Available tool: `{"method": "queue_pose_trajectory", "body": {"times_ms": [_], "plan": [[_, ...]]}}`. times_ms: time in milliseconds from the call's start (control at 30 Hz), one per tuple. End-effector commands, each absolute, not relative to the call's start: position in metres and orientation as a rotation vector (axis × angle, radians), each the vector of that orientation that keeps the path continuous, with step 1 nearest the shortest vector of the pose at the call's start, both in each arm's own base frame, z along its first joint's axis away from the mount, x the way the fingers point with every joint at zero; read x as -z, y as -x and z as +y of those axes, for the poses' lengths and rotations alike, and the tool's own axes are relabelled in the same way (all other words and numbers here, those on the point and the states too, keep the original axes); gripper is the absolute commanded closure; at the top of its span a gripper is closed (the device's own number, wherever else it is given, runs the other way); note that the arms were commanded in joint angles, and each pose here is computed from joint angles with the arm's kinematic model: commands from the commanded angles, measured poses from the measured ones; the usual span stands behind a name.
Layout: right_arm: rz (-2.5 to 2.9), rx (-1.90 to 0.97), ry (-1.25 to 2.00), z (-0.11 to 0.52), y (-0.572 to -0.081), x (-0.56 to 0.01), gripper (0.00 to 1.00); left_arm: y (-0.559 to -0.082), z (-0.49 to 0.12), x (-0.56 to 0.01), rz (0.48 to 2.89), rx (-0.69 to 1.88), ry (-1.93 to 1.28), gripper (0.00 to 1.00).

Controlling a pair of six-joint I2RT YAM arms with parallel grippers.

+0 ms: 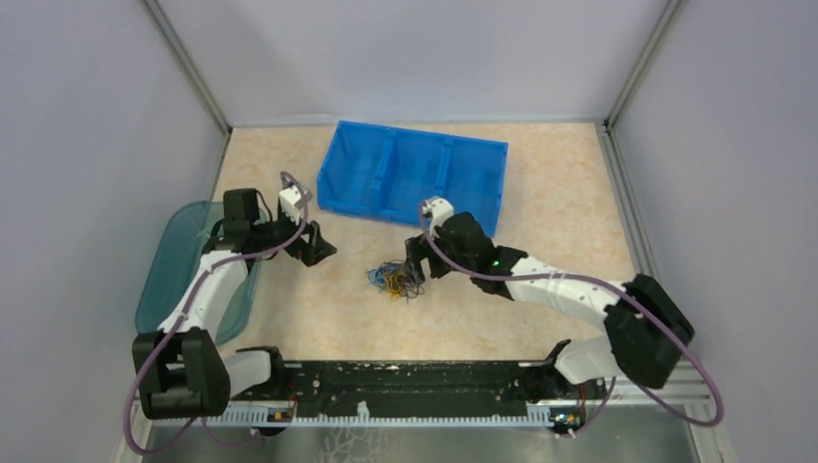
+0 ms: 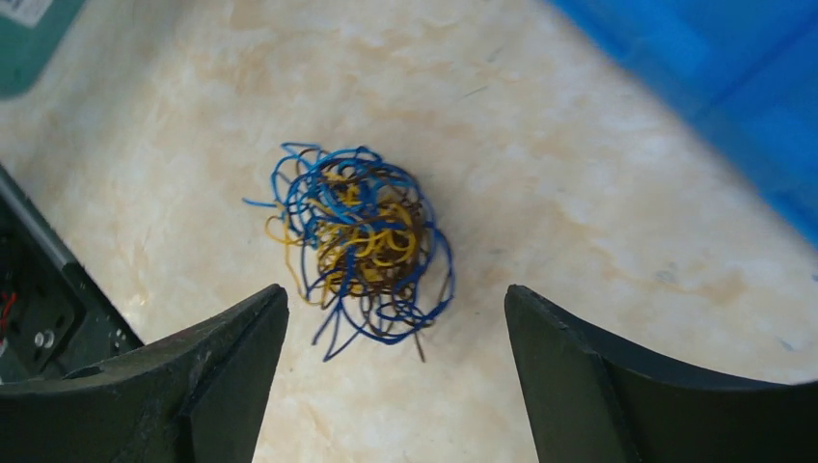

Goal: Untangle the cables
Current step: Untie the cable.

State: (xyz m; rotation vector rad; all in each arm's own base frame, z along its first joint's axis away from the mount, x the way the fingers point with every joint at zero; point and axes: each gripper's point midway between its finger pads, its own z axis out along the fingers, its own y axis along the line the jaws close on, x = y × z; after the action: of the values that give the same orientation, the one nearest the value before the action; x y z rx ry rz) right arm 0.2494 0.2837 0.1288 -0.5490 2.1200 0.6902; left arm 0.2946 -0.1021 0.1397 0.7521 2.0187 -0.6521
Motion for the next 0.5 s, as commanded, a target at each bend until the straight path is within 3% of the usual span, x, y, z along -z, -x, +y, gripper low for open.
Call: {"method": "queue_pose_trajectory", "body": {"times_ms": [0, 167, 467], "plan": [[2.034, -0.826, 0.709, 0.335, -0.243, -0.143, 0.18, -0.294, -0.110, -0.140, 1.988, 0.702, -0.820, 0.01], [2.059, -0.840, 0.741, 0.351, -0.244, -0.122, 0.25, -0.295, -0.114, -0.137, 1.976, 0.717, -0.839, 0.02], [1.952, -0.909, 0.710, 0.352, -0.235, -0.116, 0.69, -0.284, -0.149, -0.125, 1.966, 0.754, -0.965, 0.02]]}}
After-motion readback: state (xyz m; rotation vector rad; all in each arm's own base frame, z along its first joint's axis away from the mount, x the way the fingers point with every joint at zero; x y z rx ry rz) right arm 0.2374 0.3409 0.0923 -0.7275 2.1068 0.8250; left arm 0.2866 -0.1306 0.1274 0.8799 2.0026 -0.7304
